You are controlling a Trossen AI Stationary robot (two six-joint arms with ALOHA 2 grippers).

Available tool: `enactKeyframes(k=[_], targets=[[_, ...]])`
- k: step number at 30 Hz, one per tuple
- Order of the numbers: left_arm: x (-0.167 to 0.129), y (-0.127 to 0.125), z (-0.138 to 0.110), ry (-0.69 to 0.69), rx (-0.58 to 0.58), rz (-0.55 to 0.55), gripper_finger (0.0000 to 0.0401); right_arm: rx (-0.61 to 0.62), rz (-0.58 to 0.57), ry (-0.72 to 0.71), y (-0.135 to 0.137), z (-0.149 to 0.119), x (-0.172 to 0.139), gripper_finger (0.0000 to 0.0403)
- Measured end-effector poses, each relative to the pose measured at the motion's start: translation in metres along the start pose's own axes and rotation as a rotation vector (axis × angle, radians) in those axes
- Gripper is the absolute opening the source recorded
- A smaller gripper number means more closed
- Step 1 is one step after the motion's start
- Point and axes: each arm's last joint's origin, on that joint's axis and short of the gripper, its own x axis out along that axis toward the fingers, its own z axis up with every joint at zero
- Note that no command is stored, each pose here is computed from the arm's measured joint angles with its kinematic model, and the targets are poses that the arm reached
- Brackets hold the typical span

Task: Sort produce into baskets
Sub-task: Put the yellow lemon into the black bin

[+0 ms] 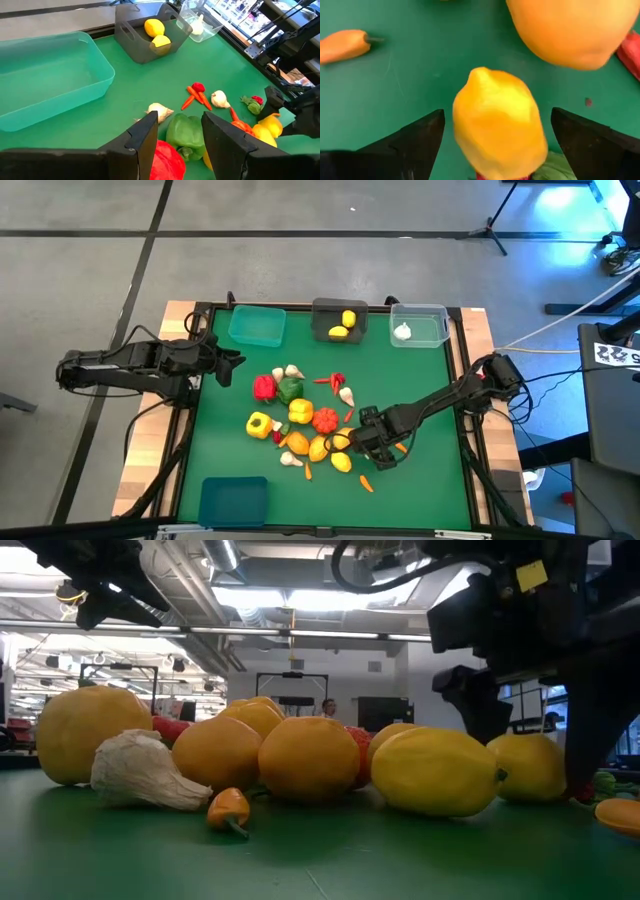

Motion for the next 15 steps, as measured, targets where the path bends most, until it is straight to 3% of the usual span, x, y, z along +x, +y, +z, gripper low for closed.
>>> enactKeyframes(k=[7,15], targets=[[0.0,0.0,0.0,0.0,-0.001,0.0,0.0151,0.004,0.009,-0.028,0.0001,-0.0004,0.0042,0.0344],[0.0,0.0,0.0,0.0,-0.001,0.0,0.0151,0.022,0.035,-0.025,0.0008,-0.0007,0.0036,0.0222]])
